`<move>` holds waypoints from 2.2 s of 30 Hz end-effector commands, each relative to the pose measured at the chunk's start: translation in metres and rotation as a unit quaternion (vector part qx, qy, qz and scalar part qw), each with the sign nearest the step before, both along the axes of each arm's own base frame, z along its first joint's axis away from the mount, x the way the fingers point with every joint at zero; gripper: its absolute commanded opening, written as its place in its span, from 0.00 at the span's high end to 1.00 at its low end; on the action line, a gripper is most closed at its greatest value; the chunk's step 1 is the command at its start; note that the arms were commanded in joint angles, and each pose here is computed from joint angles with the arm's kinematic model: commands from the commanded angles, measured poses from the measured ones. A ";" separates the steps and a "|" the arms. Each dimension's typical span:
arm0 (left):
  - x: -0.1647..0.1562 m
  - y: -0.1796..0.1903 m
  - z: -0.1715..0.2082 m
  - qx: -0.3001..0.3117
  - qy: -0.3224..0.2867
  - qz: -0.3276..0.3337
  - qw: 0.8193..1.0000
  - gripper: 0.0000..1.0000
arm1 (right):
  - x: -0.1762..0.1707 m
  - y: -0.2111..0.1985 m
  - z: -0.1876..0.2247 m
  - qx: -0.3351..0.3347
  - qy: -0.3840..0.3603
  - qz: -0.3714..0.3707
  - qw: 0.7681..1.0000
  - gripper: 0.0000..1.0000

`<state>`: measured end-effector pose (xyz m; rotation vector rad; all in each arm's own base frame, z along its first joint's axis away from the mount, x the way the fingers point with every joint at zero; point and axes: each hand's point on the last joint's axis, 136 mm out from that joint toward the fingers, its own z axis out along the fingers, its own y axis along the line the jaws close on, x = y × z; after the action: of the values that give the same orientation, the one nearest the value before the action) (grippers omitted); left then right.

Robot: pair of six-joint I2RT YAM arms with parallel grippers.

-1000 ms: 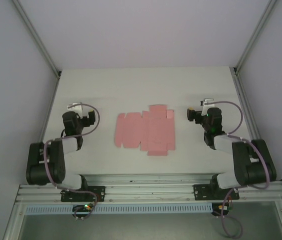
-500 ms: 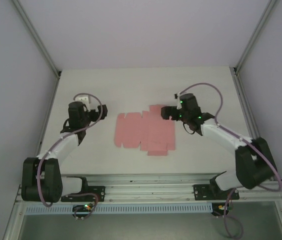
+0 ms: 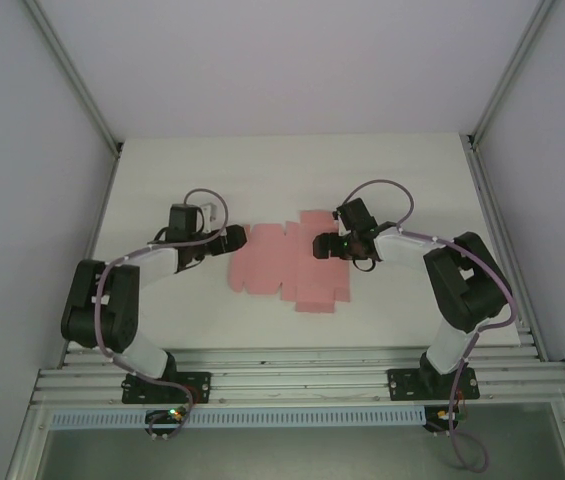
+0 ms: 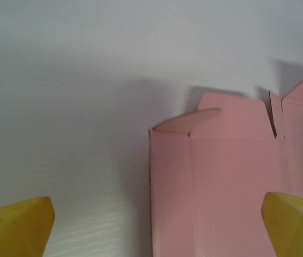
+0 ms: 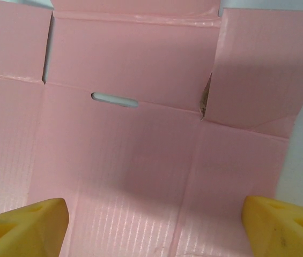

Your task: Assemble paper box

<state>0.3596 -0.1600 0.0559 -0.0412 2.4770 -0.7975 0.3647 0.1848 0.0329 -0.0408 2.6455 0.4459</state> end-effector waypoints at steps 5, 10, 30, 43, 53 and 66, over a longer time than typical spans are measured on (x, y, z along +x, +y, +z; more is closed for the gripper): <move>-0.009 -0.043 -0.007 -0.106 0.055 -0.059 0.991 0.00 | -0.008 0.001 -0.021 0.008 0.028 -0.003 1.000 0.14; -0.015 -0.061 0.000 -0.151 0.051 -0.086 0.984 0.03 | -0.011 0.000 -0.028 0.015 0.032 -0.011 0.999 0.14; -0.015 -0.072 0.089 -0.140 -0.065 -0.142 0.978 1.00 | -0.005 -0.019 0.059 0.063 -0.082 -0.027 0.994 0.06; -0.059 -0.090 0.263 -0.234 -0.254 -0.243 0.907 1.00 | -0.037 -0.055 0.183 0.259 -0.262 0.035 0.929 0.10; -0.085 -0.093 0.312 -0.266 -0.303 -0.261 0.877 1.00 | -0.042 -0.043 0.202 0.287 -0.281 0.085 0.912 0.25; -0.084 -0.085 0.308 -0.234 -0.318 -0.232 0.889 1.00 | -0.038 -0.035 0.217 0.301 -0.299 0.124 0.897 0.86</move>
<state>0.2783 -0.2485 0.3454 0.5579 1.6937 -1.4038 0.3299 0.1433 0.2220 -0.1799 1.9037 1.0940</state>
